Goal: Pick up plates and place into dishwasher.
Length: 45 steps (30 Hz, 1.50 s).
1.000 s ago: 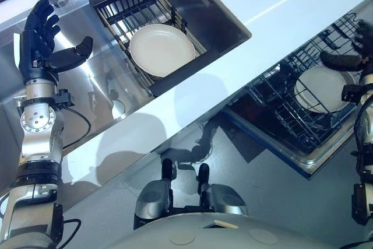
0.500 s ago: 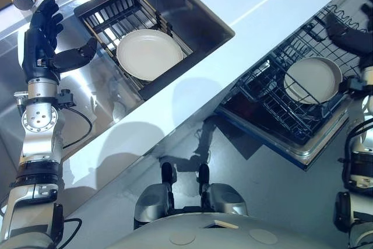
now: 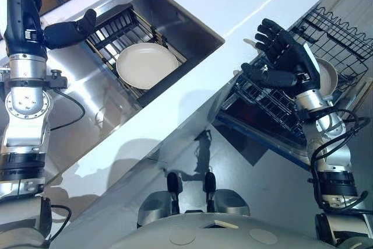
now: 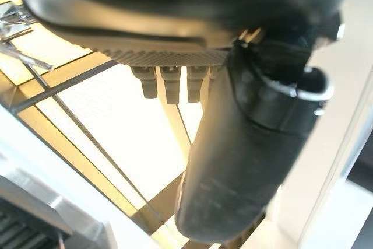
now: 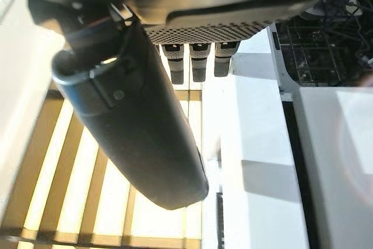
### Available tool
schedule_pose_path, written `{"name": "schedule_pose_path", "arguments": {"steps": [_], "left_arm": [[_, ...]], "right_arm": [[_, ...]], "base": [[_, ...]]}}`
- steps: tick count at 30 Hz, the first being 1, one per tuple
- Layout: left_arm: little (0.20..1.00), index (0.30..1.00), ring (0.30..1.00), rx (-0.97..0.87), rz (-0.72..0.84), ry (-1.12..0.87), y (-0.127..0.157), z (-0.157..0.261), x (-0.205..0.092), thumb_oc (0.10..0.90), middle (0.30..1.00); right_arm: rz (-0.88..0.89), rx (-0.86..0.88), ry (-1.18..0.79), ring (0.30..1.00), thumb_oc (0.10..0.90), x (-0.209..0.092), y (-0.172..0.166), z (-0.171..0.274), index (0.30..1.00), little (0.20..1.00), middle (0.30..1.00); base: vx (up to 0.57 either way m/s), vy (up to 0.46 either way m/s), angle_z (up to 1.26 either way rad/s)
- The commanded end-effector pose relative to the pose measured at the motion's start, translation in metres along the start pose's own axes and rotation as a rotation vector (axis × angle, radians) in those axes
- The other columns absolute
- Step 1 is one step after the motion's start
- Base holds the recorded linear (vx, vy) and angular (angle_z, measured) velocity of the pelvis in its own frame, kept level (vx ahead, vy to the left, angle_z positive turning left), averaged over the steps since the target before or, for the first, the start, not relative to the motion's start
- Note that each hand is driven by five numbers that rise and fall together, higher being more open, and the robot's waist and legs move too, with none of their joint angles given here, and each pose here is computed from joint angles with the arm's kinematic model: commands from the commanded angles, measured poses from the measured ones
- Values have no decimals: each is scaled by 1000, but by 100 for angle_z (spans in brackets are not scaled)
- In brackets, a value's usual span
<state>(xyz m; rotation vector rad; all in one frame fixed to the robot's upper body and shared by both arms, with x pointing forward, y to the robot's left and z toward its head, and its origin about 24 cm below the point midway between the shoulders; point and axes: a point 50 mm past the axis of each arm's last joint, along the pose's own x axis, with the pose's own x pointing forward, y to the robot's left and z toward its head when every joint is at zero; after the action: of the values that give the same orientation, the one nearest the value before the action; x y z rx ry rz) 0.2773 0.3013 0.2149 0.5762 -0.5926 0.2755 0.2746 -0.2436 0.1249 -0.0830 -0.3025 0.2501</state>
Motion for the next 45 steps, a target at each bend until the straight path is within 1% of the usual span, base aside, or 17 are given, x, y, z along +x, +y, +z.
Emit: {"name": "schedule_pose_path", "arguments": {"steps": [1, 5, 12, 20, 23, 25, 26, 29, 32, 38, 39, 41, 42, 43, 44, 45], "left_arm": [[900, 900, 900, 100, 4, -20, 13, 3, 21, 800, 900], [900, 900, 900, 156, -39, 59, 12, -11, 20, 800, 900], [900, 900, 900, 185, -71, 165, 12, -29, 22, 800, 900], [900, 900, 900, 186, -129, 298, 3, -48, 26, 800, 900], [900, 900, 900, 146, -142, 348, -2, -54, 28, 800, 900], [900, 900, 900, 71, -157, 403, -5, -60, 26, 800, 900], [900, 900, 900, 19, -173, 449, -9, -65, 23, 800, 900], [900, 900, 900, -60, -205, 534, -15, -75, 16, 800, 900], [900, 900, 900, -92, -248, 593, -22, -82, 9, 800, 900], [900, 900, 900, -116, -416, 743, -33, -97, -7, 800, 900], [900, 900, 900, -122, -423, 754, -34, -97, -9, 800, 900], [900, 900, 900, -228, -497, 794, -40, -100, -18, 800, 900], [900, 900, 900, -242, -505, 799, -41, -101, -19, 800, 900], [900, 900, 900, -313, -556, 808, -47, -101, -26, 800, 900], [853, 860, 860, -336, -578, 808, -50, -101, -29, 753, 860], [730, 754, 754, -343, -583, 807, -51, -101, -30, 630, 754]], "right_arm": [[37, 47, -149, 900, 800, -1, 3, 22, 900, 900, 900], [51, 55, -187, 900, 800, -5, 14, 19, 900, 900, 900], [115, 59, -238, 900, 800, -8, 29, 18, 900, 900, 900], [139, 19, -364, 900, 800, -3, 38, 42, 900, 900, 900], [142, -2, -380, 900, 800, -1, 40, 47, 900, 900, 900], [144, -26, -371, 900, 800, 0, 40, 48, 900, 900, 900], [144, -33, -363, 900, 800, 0, 40, 48, 900, 900, 900], [139, -54, -359, 900, 800, 1, 37, 50, 900, 900, 900], [139, -80, -367, 900, 800, 4, 34, 56, 900, 900, 900], [126, -117, -390, 900, 800, 7, 28, 65, 900, 900, 900], [125, -118, -390, 900, 800, 7, 28, 65, 900, 900, 900], [111, -122, -396, 900, 800, 6, 27, 67, 900, 900, 900], [110, -123, -395, 900, 800, 6, 27, 67, 900, 900, 900], [103, -123, -393, 900, 800, 5, 26, 65, 900, 900, 900], [97, -116, -389, 900, 800, 3, 24, 63, 900, 900, 900], [96, -114, -387, 900, 800, 3, 24, 63, 900, 900, 900]], "base": [[36, 74, -6], [35, 80, -17], [57, 74, -20], [57, 74, -18], [56, 81, -21], [67, 100, -29], [47, 83, -27], [21, 85, -24], [-28, 91, -18], [-38, 39, -7], [-37, -2, 0], [-34, -15, 1], [0, 0, 0], [0, 0, 0], [12, -31, 5], [14, -34, 11]]}}
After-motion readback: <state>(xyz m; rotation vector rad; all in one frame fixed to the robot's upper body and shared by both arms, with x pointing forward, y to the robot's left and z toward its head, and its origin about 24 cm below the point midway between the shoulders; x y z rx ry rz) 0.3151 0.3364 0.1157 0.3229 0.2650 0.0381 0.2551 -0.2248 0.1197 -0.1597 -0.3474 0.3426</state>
